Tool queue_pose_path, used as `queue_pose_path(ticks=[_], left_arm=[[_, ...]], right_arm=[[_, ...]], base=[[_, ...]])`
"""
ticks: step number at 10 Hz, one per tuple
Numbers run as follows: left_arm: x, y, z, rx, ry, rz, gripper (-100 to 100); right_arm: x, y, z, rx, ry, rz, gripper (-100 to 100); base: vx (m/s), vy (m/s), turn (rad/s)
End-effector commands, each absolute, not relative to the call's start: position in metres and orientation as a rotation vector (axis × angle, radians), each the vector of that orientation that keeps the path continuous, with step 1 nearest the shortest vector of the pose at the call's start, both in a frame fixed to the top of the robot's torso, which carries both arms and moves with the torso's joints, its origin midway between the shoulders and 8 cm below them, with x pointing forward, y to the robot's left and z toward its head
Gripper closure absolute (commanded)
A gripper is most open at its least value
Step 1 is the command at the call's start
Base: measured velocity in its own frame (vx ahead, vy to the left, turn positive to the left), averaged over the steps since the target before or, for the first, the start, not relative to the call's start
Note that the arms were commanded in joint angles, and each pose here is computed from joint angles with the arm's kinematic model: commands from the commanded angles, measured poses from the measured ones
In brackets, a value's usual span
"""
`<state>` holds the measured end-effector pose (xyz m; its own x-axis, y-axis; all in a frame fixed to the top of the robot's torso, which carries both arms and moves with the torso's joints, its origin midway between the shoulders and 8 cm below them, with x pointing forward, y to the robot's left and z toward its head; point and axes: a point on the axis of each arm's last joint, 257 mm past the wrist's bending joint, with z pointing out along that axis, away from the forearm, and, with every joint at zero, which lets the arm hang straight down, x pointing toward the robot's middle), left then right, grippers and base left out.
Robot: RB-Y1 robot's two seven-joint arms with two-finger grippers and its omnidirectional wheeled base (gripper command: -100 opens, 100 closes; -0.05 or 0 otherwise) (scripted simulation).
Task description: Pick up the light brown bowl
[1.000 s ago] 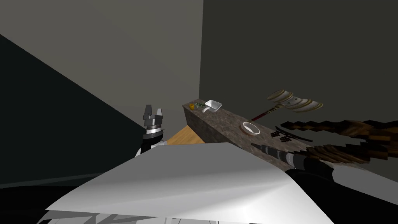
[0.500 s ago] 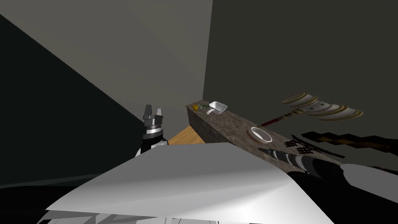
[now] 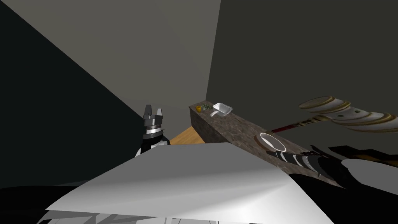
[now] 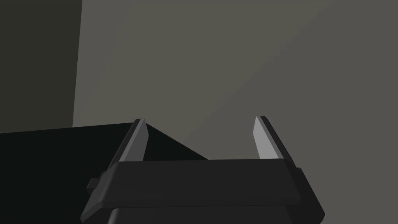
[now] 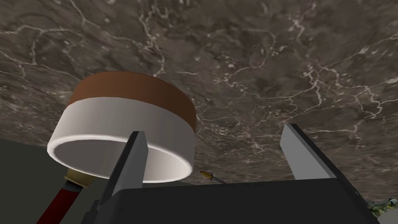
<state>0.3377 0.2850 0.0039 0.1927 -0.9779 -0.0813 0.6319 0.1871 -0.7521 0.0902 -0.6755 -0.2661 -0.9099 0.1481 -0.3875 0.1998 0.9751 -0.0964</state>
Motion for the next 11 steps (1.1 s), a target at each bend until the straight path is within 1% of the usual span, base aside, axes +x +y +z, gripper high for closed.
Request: queue_pose_path(ticks=[1, 5, 6, 7, 8, 11], left_arm=[[0.338, 0.285, 0.004, -0.657, 0.647, -1.251, 0], [0.338, 0.285, 0.004, -0.657, 0.647, -1.251, 0], [0.338, 0.285, 0.004, -0.657, 0.647, -1.251, 0], [0.338, 0.285, 0.004, -0.657, 0.647, -1.251, 0], [0.338, 0.285, 0.004, -0.657, 0.646, -1.251, 0], [0.338, 0.285, 0.004, -0.657, 0.646, -1.251, 0]], right_arm=[[0.082, -0.691, -0.264, 0.233, 2.782, -0.259, -100], [0.069, -0.727, -0.257, 0.185, 2.864, -0.409, -100], [0.072, -0.722, -0.258, 0.192, 2.852, -0.382, -100], [0.073, -0.723, -0.258, 0.193, 2.853, -0.387, 0], [0.053, -0.725, -0.262, 0.255, 2.862, -0.35, -100], [0.038, -0.751, -0.255, 0.286, 2.864, -0.422, -100]], base=[[0.097, 0.031, 0.122], [0.092, 0.027, 0.097], [0.045, 0.0, 0.028], [0.009, 0.0, -0.002], [0.011, 0.029, 0.193], [0.003, 0.016, 0.008]])
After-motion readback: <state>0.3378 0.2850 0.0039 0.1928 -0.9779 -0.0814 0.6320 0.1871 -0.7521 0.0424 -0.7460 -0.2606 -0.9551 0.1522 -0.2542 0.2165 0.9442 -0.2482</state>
